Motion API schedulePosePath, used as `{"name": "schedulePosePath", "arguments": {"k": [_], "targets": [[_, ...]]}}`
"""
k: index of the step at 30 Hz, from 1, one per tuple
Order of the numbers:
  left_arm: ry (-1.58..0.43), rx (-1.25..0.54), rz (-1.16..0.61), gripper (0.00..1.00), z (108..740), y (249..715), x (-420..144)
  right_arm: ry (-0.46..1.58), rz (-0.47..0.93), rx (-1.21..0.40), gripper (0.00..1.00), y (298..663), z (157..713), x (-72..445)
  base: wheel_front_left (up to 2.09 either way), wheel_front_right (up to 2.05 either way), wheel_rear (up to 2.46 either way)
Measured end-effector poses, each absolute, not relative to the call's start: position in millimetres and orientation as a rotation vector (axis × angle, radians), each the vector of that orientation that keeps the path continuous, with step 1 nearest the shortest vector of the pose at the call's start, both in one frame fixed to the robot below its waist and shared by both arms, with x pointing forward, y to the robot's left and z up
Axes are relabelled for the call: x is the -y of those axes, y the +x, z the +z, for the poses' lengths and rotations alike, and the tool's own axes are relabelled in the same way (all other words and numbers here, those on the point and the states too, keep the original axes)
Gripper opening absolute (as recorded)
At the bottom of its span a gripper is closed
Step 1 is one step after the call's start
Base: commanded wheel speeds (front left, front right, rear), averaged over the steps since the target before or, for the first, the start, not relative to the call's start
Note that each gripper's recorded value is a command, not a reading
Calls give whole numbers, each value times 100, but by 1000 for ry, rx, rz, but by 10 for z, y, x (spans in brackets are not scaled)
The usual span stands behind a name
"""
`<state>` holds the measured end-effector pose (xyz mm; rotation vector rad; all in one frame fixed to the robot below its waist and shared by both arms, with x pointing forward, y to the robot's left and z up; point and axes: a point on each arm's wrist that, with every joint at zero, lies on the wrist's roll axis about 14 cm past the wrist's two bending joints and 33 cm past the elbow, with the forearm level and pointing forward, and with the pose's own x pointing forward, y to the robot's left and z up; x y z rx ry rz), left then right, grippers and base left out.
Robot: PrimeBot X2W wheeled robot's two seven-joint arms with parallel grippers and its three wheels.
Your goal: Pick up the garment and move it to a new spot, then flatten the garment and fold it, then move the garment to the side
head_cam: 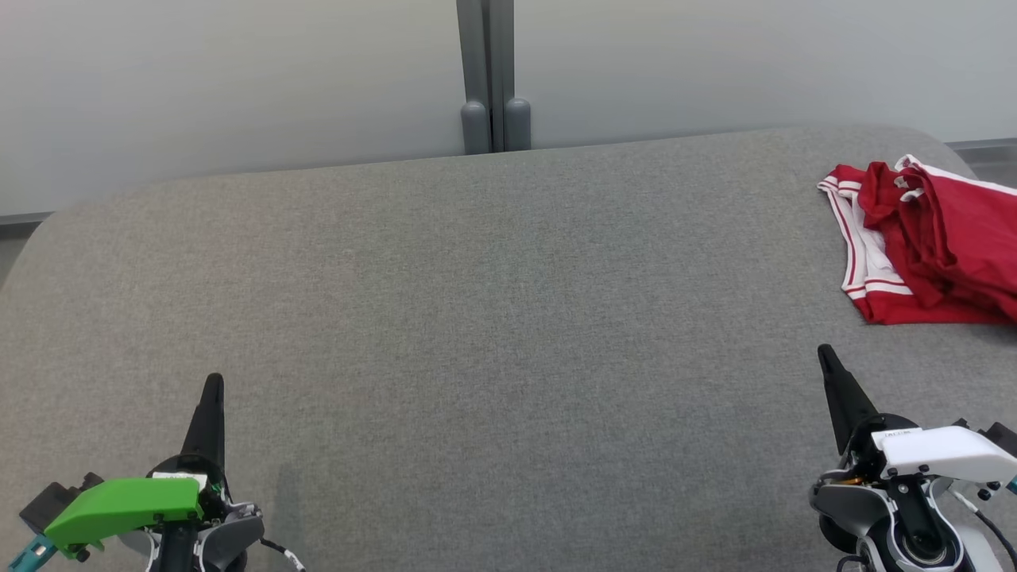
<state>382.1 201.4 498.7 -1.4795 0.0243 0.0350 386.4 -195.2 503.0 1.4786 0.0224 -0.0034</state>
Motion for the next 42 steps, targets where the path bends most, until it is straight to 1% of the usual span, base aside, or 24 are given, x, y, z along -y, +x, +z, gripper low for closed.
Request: {"name": "schedulePosePath", "arguments": {"k": [14, 42], "targets": [[-1574, -10, 11, 0, 5036, 3874, -2000, 1571, -6, -5, 0, 3881, 5053, 2001, 0, 0, 0], [-1575, -8, 10, 0, 5039, 3876, -1999, 1575, -5, -4, 0, 3883, 5055, 1999, 0, 0, 0]]}}
